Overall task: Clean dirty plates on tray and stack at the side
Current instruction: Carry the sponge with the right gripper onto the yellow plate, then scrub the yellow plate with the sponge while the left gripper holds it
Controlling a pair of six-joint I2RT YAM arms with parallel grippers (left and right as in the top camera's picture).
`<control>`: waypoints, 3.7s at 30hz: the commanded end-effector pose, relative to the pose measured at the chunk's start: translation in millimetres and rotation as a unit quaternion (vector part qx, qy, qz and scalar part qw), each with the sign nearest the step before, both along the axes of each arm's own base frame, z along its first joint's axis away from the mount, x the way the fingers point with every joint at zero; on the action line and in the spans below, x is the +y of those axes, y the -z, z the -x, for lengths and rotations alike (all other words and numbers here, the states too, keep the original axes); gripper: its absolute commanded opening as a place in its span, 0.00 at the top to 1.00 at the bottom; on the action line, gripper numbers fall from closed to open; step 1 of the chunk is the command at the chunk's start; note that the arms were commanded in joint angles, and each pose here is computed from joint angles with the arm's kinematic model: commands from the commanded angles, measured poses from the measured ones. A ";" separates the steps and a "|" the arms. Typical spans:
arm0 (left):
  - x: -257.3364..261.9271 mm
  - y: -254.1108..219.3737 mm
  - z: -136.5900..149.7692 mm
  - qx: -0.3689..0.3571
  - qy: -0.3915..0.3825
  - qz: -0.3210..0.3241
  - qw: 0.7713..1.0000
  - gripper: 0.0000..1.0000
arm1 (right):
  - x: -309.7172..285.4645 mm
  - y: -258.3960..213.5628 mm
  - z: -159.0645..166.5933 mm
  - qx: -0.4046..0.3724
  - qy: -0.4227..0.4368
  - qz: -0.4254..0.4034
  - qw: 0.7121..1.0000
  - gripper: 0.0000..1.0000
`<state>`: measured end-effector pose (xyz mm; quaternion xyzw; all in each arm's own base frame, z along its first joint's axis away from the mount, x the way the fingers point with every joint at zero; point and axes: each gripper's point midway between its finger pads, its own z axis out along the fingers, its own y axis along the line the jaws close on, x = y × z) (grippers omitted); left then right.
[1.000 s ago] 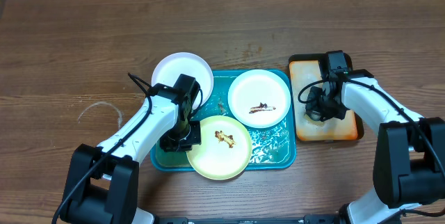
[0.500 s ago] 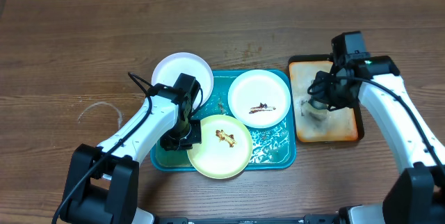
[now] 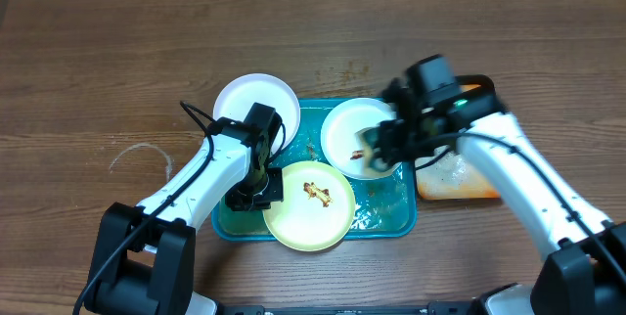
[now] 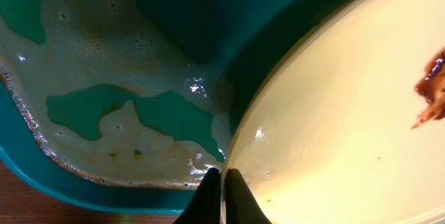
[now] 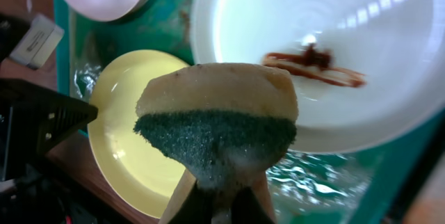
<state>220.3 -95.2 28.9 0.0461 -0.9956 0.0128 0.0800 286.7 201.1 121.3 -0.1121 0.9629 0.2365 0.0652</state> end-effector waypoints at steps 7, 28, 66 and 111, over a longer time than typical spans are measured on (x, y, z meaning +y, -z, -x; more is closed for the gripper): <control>-0.1 3.3 1.5 0.002 0.008 -0.004 1.000 0.96 | 74.5 42.0 28.8 0.015 -0.004 0.050 0.999 0.96; 0.0 3.2 1.7 0.003 0.008 -0.004 1.000 0.96 | 86.1 122.1 36.6 0.060 0.094 0.141 0.984 0.96; -53.0 18.0 18.9 0.016 0.010 0.109 0.994 0.77 | 23.7 125.8 50.7 0.080 0.083 0.262 0.958 0.96; 4.2 21.6 6.8 0.001 -0.077 -0.004 0.997 0.96 | -5.6 58.7 30.0 -0.064 0.085 0.317 0.942 0.96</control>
